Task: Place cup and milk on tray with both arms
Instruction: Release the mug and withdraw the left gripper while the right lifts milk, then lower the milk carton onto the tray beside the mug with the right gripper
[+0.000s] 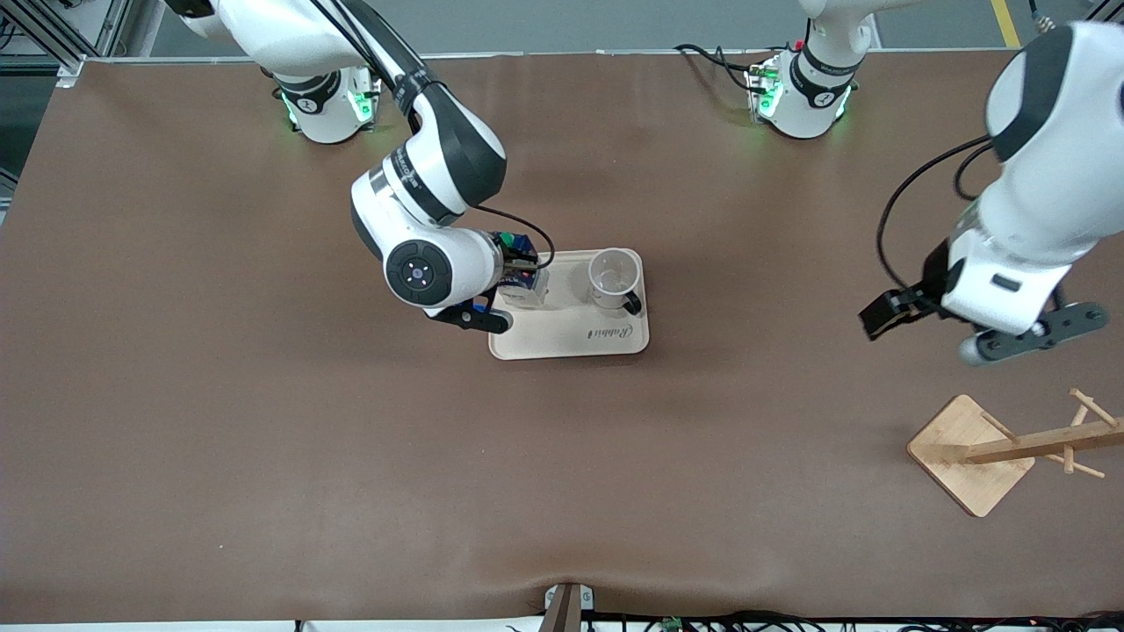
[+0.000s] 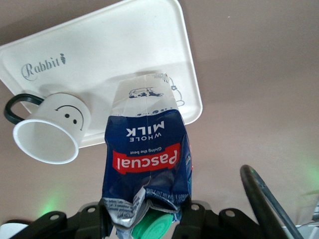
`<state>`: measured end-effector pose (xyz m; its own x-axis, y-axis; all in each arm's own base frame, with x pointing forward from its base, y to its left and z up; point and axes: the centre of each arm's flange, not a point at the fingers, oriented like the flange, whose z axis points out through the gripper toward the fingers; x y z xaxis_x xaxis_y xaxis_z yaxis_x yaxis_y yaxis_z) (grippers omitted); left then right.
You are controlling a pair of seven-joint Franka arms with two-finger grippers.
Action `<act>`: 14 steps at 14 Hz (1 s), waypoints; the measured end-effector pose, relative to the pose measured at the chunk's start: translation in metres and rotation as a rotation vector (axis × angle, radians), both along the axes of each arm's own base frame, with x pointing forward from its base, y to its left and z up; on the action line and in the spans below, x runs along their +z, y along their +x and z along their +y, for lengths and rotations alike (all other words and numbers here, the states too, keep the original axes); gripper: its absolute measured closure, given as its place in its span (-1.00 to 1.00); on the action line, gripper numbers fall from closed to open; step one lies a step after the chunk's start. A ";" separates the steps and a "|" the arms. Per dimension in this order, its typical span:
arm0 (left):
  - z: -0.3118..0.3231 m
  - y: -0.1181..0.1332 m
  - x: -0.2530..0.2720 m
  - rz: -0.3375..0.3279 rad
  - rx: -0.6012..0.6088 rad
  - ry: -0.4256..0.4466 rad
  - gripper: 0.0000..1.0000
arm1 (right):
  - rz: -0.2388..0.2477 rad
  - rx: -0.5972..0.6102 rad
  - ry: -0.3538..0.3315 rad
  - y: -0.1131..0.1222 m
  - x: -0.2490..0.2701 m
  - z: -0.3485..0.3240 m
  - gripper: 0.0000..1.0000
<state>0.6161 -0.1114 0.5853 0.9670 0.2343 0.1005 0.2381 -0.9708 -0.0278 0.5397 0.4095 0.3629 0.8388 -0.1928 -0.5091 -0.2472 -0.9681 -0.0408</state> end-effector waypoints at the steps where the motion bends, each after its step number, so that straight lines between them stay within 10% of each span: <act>1: 0.012 -0.006 0.013 -0.002 -0.023 0.015 -1.00 | 0.002 -0.002 0.003 0.000 -0.001 0.001 -0.03; 14: 0.090 -0.085 0.077 0.046 -0.110 0.048 -1.00 | -0.066 0.105 -0.104 -0.014 -0.025 0.025 -0.03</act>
